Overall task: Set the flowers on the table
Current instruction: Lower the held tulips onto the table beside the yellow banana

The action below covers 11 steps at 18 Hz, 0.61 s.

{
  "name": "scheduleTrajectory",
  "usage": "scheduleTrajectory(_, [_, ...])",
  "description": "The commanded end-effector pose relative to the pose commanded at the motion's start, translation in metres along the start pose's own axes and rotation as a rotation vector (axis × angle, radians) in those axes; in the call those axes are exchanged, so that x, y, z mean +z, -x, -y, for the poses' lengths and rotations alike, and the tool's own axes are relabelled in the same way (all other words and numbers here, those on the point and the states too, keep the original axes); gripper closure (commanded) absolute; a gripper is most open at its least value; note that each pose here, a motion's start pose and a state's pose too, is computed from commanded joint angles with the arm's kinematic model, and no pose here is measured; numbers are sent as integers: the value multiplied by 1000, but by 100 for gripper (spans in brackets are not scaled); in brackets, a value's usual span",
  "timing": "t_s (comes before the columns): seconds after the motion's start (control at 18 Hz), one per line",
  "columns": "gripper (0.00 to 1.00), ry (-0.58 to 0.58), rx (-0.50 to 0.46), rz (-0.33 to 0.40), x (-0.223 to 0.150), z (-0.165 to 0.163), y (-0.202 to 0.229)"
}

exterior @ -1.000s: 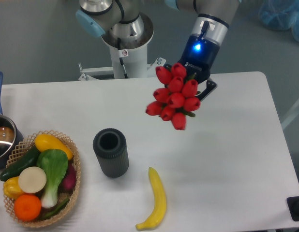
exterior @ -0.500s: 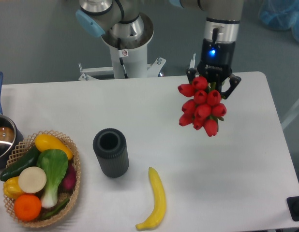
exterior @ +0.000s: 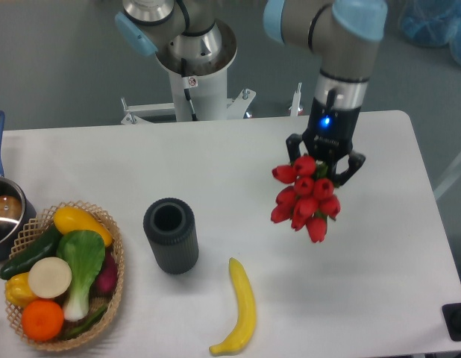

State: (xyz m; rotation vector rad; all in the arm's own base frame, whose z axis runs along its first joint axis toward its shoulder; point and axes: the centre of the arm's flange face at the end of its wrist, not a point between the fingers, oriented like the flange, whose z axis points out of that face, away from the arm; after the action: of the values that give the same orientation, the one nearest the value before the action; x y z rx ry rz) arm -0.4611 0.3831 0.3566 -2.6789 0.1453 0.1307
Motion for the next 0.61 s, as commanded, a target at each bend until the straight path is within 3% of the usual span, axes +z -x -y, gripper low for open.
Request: scheduleTrajectory(0.61, [65, 62, -38, -93, 80, -21, 24])
